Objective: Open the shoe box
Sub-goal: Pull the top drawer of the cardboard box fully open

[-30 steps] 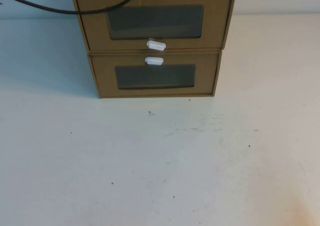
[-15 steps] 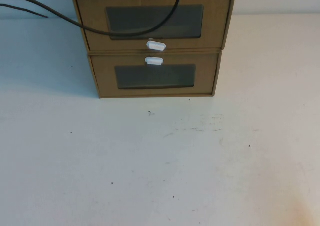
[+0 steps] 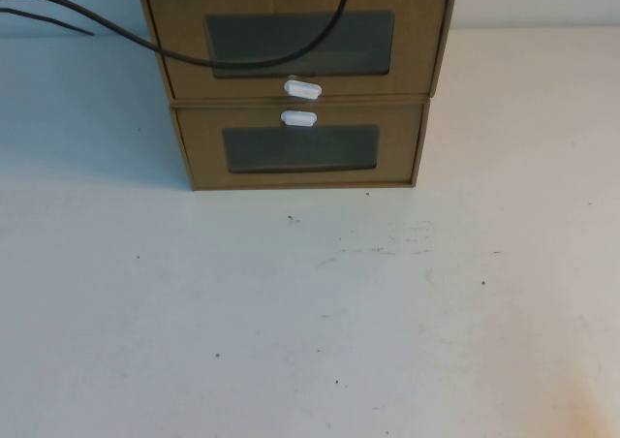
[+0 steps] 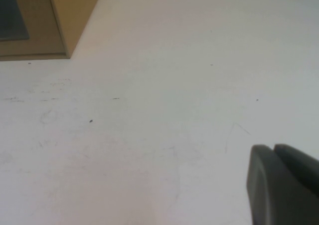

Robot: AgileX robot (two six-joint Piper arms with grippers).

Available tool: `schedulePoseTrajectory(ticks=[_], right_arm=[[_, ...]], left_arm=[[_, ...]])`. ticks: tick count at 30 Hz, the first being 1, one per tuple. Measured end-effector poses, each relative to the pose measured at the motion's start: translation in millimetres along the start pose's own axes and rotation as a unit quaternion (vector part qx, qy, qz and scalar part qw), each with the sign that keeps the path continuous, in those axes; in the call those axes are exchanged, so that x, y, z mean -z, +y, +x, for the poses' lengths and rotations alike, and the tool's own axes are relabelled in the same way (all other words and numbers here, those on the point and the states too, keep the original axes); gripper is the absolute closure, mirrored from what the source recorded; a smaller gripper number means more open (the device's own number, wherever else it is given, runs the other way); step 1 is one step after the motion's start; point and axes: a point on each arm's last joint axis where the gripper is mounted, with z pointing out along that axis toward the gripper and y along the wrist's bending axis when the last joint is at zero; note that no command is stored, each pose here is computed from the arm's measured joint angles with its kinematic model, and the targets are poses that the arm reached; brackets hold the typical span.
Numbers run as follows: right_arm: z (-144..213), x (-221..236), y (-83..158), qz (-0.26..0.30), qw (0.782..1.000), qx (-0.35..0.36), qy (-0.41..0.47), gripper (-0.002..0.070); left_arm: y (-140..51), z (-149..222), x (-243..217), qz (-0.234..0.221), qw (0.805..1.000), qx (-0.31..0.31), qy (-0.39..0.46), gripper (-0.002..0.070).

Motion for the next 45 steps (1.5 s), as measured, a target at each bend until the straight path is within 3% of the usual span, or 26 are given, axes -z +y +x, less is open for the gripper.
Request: schedulePoseTrajectory(ticks=[17,21,25,31,38,45], right_arm=[[-3,0,0,-0.002,1.0,-0.01,-0.014,0.0689],[-11,1,3,-0.026,0.992,-0.109,-0.059,0.0689],[-19,2,6,-0.057,0.961,-0.254,-0.093,0.069],[-24,3,5,-0.072,0.928,-0.347,-0.113,0.069],[-37,9,22,-0.126,0.937,-0.322,-0.042,0.0689],[-80,13,40,-0.17,0.959,-0.217,0.061,0.0689]], left_arm=[[-0.7,1,0,0.004,1.0,0.007,0.006,0.0679],[-1.2,1,0,0.006,1.0,0.009,0.007,0.0679],[-1.2,1,0,0.006,1.0,0.009,0.007,0.0679],[-1.7,1,1,0.008,1.0,0.009,0.01,0.0679],[-2.1,1,1,0.009,1.0,0.011,0.01,0.0679],[-2.8,2,1,0.013,1.0,0.014,0.015,0.0679]])
